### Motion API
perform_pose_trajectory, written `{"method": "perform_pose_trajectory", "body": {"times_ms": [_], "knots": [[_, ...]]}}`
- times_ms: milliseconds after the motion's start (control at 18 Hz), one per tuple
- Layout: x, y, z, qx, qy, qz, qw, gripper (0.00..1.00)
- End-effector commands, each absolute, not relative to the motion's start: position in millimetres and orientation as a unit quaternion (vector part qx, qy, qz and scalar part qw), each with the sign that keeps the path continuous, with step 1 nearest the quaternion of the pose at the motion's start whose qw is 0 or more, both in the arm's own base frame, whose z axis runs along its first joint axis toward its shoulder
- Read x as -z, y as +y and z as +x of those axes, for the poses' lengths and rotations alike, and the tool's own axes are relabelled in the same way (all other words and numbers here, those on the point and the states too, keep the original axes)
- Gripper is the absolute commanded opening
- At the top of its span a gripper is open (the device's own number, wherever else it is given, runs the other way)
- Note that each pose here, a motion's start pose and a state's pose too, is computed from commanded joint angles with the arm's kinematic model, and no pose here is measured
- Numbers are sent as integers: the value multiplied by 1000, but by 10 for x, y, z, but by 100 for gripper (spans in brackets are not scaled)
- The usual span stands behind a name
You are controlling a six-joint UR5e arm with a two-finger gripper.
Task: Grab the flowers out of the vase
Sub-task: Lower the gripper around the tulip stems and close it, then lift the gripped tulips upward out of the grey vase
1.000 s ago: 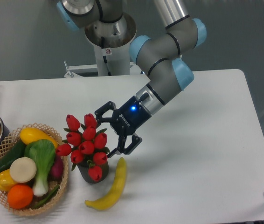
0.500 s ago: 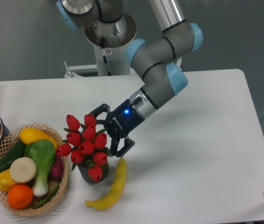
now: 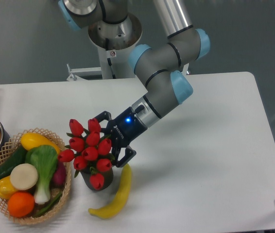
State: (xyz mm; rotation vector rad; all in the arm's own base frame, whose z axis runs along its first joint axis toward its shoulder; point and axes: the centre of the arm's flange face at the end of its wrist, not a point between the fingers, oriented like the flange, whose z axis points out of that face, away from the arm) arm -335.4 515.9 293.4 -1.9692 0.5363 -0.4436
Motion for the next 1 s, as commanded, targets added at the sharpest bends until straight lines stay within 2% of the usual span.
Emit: {"method": "perform_pose_trajectory", "body": {"times_ms": [722,833,1000], "knots": [[-2940,5197,-3390,183,223,-814,504,100],[-2940,5197,-3390,183,223,-814,504,91],[-2945,5199,-3394,182,224,-814,504,85]]}}
